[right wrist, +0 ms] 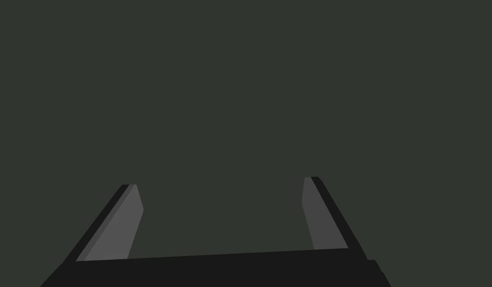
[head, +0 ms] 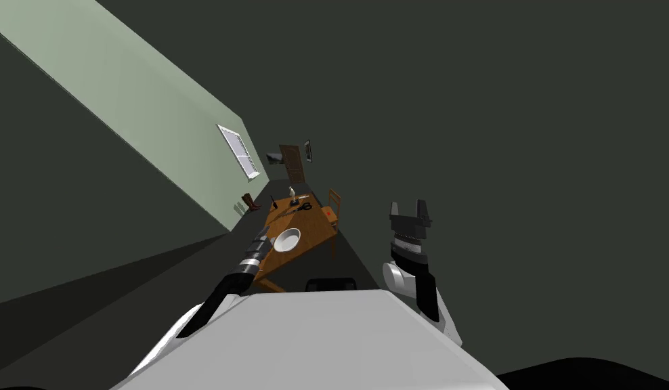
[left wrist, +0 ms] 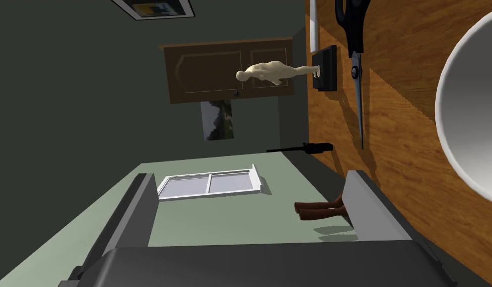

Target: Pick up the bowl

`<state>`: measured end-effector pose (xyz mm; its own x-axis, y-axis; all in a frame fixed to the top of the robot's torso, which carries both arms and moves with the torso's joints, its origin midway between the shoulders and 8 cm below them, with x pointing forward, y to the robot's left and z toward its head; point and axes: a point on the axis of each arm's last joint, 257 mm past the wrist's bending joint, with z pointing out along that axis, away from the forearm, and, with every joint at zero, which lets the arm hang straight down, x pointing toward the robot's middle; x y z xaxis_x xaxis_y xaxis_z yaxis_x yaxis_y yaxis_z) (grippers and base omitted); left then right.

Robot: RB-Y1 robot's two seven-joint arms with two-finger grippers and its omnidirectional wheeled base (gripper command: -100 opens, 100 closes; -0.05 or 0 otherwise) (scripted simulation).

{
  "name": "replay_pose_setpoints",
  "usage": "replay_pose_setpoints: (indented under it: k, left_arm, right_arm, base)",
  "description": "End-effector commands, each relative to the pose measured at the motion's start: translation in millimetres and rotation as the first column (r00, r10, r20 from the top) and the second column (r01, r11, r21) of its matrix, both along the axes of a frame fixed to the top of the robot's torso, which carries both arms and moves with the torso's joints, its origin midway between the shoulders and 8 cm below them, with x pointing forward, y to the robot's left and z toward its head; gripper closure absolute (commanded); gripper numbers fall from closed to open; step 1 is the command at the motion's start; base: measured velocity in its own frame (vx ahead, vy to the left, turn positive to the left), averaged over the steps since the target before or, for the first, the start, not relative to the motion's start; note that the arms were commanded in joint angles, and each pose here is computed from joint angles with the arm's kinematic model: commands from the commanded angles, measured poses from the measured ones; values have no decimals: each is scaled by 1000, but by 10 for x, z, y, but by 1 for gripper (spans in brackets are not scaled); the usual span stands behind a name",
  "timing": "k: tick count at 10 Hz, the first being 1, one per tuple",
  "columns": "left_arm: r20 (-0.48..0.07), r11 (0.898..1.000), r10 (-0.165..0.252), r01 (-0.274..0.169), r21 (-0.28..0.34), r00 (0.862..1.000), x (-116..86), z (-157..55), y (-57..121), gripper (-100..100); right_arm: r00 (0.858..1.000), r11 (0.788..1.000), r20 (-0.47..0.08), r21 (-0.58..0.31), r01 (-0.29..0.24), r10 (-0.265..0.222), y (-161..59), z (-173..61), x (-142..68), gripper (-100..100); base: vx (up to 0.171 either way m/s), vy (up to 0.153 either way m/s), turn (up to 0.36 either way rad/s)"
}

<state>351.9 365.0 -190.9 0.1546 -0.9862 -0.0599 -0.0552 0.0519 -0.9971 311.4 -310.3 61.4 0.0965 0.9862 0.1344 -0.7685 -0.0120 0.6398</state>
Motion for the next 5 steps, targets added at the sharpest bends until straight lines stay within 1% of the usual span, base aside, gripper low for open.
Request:
replay_pose_setpoints:
  k: [1,2,3,4,5]
  left_arm:
    - [-43,1000,16,-17,-13,999,-40,-136,55,-100]
    - [-104,998,42,-45,-33,994,-132,-332,167,-100]
    - [-157,996,65,-74,-52,985,-234,-504,274,-100]
    - [-215,992,90,-108,-71,972,-352,-688,383,-100]
    - [-226,991,93,-112,-72,970,-362,-717,390,-100]
  right_arm:
    - [1000,1000,0,0,0,0,0,0,0,0]
    - [1000,1000,0,0,0,0,0,0,0,0]
    - [1000,1000,0,0,0,0,0,0,0,0]
    - [1000,1000,0,0,0,0,0,0,0,0]
    - [1000,1000,0,0,0,0,0,0,0,0]
  base:
    - [12,-23,-112]
    - [22,-23,-227]
    - [32,-37,-382]
    - [31,-37,-357]
    - [22,-22,-85]
